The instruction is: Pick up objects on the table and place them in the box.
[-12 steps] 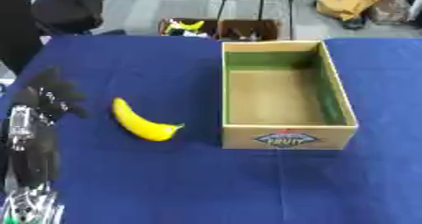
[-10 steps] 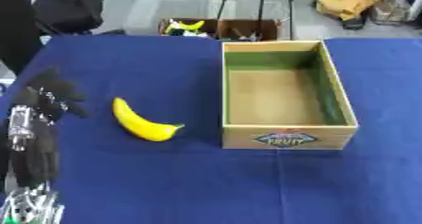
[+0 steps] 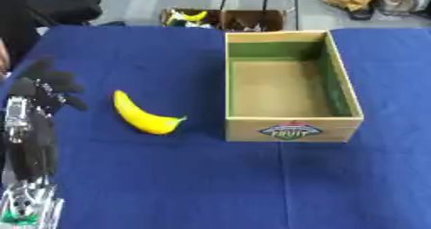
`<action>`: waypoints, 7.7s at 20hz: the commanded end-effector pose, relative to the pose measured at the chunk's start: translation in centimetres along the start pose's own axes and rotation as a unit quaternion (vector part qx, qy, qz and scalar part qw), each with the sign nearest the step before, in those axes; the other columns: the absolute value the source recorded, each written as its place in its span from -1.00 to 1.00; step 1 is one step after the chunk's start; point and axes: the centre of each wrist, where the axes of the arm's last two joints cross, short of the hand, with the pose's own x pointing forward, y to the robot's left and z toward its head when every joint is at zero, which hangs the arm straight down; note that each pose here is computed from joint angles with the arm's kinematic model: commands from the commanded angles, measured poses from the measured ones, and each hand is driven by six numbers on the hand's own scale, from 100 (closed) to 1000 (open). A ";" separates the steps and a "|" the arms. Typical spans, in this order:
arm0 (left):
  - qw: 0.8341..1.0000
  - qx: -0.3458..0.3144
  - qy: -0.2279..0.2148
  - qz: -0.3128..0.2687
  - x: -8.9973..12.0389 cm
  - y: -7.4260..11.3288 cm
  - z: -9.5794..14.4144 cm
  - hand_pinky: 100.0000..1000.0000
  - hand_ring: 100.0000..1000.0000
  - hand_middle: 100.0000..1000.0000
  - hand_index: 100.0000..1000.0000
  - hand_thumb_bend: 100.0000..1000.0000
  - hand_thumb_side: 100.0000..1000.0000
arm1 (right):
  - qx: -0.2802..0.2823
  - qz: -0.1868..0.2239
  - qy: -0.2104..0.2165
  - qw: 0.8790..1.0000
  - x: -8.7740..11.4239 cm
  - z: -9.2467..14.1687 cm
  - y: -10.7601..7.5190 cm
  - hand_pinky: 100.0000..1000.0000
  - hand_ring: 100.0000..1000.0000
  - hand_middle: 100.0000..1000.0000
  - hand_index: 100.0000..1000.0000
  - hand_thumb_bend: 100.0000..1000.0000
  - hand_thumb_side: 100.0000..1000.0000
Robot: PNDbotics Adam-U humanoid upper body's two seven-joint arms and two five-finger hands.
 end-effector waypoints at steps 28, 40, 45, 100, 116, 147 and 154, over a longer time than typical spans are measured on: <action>0.916 -0.231 -0.123 -0.306 7.2 4.1 -10.5 -0.24 0.13 0.46 0.70 -1.00 0.98 | 0.019 0.009 -0.008 1.000 0.6 -0.2 -0.2 0.16 0.27 0.21 0.70 -1.00 1.00; 0.802 -0.377 -0.039 -0.461 4.3 4.6 -12.8 -0.08 0.31 0.62 0.79 -0.80 0.95 | 0.032 0.011 -0.004 0.999 0.6 0.0 -0.1 0.16 0.28 0.21 0.70 -1.00 1.00; 0.762 -0.427 -0.014 -0.487 2.0 4.7 -12.9 -0.08 0.28 0.67 0.83 -0.65 0.84 | 0.038 0.012 -0.003 0.999 0.6 0.0 0.0 0.16 0.28 0.21 0.70 -1.00 1.00; 0.500 -0.675 0.133 -0.526 -4.5 3.6 -16.1 0.29 0.74 0.69 0.80 -0.17 0.27 | 0.050 0.011 -0.001 0.999 0.5 0.0 0.1 0.16 0.28 0.20 0.70 -1.00 1.00; 0.510 -0.696 0.170 -0.476 -8.0 4.9 -15.2 0.28 0.73 0.70 0.81 -0.17 0.23 | 0.044 0.008 0.002 0.999 0.5 0.0 -0.1 0.16 0.27 0.20 0.70 -1.00 1.00; 0.541 -0.661 0.077 -0.515 -6.5 5.3 -14.5 0.06 0.52 0.37 0.56 0.13 0.44 | 0.039 0.009 0.011 0.999 0.2 0.3 -0.3 0.17 0.27 0.19 0.69 -1.00 1.00; 0.542 -0.652 0.066 -0.526 -6.4 5.1 -14.5 -0.02 0.47 0.28 0.49 -0.05 0.41 | 0.039 0.009 0.012 0.999 0.2 0.3 -0.3 0.17 0.27 0.19 0.69 -1.00 1.00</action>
